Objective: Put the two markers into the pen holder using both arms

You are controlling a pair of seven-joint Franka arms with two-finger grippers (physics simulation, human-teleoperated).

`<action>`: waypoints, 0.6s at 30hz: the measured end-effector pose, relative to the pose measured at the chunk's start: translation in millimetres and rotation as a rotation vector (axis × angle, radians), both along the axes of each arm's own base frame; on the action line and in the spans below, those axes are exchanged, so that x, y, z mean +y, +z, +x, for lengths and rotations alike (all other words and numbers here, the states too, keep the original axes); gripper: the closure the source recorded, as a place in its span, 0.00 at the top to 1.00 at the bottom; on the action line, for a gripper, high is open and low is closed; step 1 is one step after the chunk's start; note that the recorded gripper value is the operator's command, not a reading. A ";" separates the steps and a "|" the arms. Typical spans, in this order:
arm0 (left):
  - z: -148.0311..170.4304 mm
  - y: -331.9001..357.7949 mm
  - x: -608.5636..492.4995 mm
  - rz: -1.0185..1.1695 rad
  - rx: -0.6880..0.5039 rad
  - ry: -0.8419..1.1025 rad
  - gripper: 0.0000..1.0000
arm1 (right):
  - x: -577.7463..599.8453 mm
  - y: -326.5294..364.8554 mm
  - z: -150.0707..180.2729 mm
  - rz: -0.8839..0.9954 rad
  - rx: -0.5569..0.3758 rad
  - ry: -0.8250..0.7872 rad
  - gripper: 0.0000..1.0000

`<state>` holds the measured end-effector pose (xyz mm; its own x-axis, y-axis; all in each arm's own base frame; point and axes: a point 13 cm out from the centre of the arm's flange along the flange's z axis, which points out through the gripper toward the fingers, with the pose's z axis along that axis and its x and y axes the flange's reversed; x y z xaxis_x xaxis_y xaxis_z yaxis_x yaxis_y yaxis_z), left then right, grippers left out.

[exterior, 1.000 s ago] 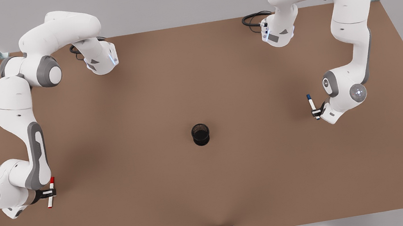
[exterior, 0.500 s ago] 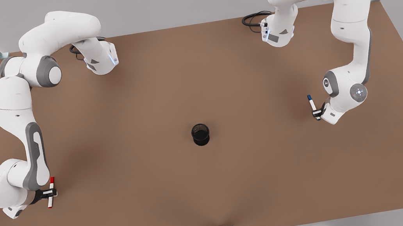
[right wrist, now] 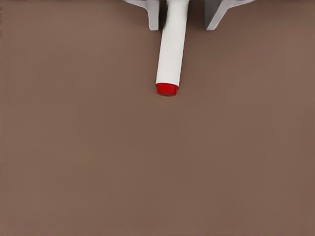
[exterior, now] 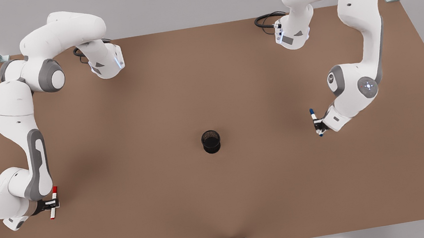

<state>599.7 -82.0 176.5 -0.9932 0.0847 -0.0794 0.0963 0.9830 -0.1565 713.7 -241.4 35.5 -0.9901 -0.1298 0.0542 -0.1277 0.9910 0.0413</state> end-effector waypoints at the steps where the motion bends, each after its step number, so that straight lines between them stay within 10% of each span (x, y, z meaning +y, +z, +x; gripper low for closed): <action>1: 5.2 14.0 -16.3 -0.022 -0.002 -0.013 0.23 | 0.0 -0.6 0.0 0.000 0.000 0.001 0.48; 18: -30.5 153.8 -376.0 -0.437 -0.054 -0.509 0.21 | 0.2 -2.8 -0.1 0.005 -0.002 0.013 0.30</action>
